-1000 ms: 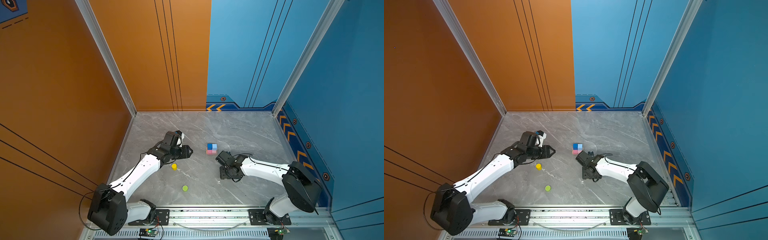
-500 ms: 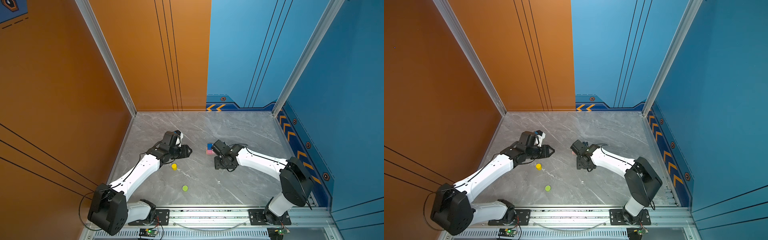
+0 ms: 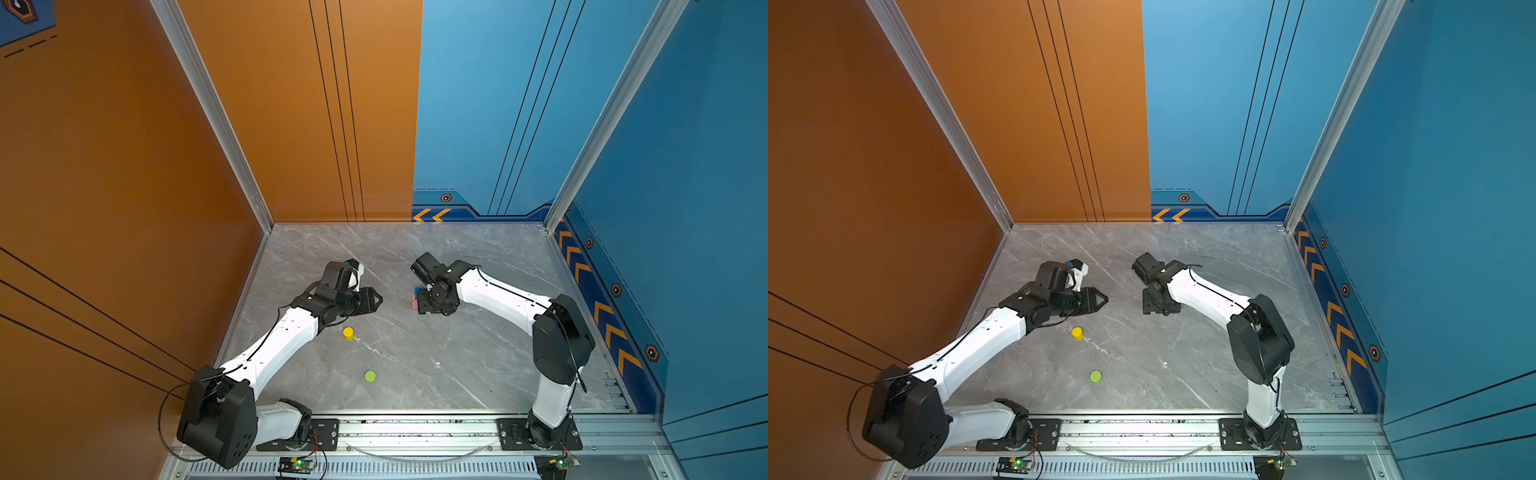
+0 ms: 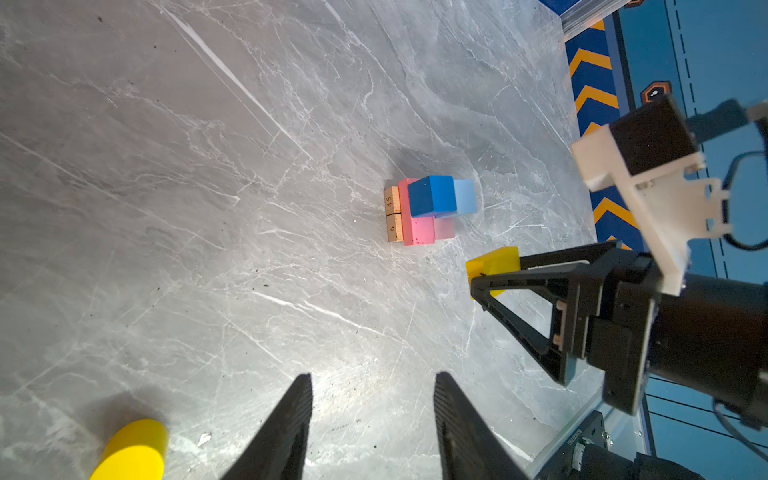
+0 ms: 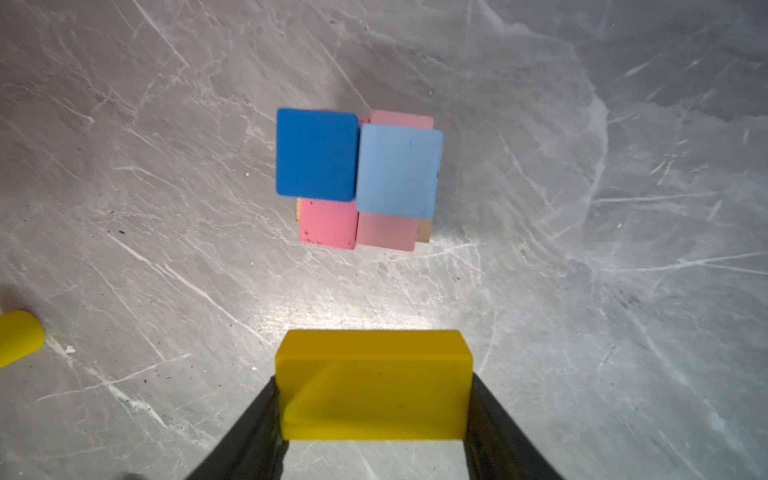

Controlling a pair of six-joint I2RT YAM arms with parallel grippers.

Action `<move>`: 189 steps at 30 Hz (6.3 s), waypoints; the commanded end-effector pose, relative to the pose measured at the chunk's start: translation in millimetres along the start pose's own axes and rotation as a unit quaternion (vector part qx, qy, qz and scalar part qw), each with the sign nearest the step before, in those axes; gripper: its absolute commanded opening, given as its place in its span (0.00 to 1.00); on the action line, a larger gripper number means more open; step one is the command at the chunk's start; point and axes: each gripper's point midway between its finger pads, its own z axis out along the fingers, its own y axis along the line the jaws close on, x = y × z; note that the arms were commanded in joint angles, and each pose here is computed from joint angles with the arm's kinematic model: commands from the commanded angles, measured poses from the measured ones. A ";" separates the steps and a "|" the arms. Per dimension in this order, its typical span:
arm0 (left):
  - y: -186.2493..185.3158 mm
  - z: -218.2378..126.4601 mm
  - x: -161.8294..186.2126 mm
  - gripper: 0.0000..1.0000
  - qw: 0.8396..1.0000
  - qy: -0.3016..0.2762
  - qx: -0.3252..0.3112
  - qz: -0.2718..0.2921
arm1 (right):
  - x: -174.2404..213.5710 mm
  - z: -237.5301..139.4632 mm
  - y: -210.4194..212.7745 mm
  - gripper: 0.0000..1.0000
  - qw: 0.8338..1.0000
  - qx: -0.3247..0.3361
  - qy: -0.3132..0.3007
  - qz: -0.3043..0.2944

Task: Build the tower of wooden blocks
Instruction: 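Lift the yellow block with the right gripper and carry it above the tower, then lower the yellow block onto the blue cubes with the right gripper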

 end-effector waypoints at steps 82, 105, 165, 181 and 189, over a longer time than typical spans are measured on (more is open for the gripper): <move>20.4 3.9 -6.7 0.50 1.000 0.004 -0.001 -0.018 | -59.3 30.9 -11.1 0.69 0.998 0.057 0.015 0.030; 22.4 4.7 -5.5 0.50 1.000 0.005 -0.003 -0.019 | -58.3 34.3 -8.7 0.71 0.998 0.053 0.020 0.036; 23.1 6.9 -3.9 0.51 1.000 0.008 -0.002 -0.019 | -54.0 37.6 -9.6 0.78 0.997 0.057 0.025 0.039; 23.6 7.7 -3.8 0.51 1.000 0.009 -0.002 -0.020 | -50.5 41.8 -11.1 0.78 0.997 0.056 0.028 0.042; 23.4 8.3 -3.2 0.51 1.000 0.011 -0.002 -0.021 | -48.8 43.4 -11.2 0.78 0.997 0.055 0.030 0.044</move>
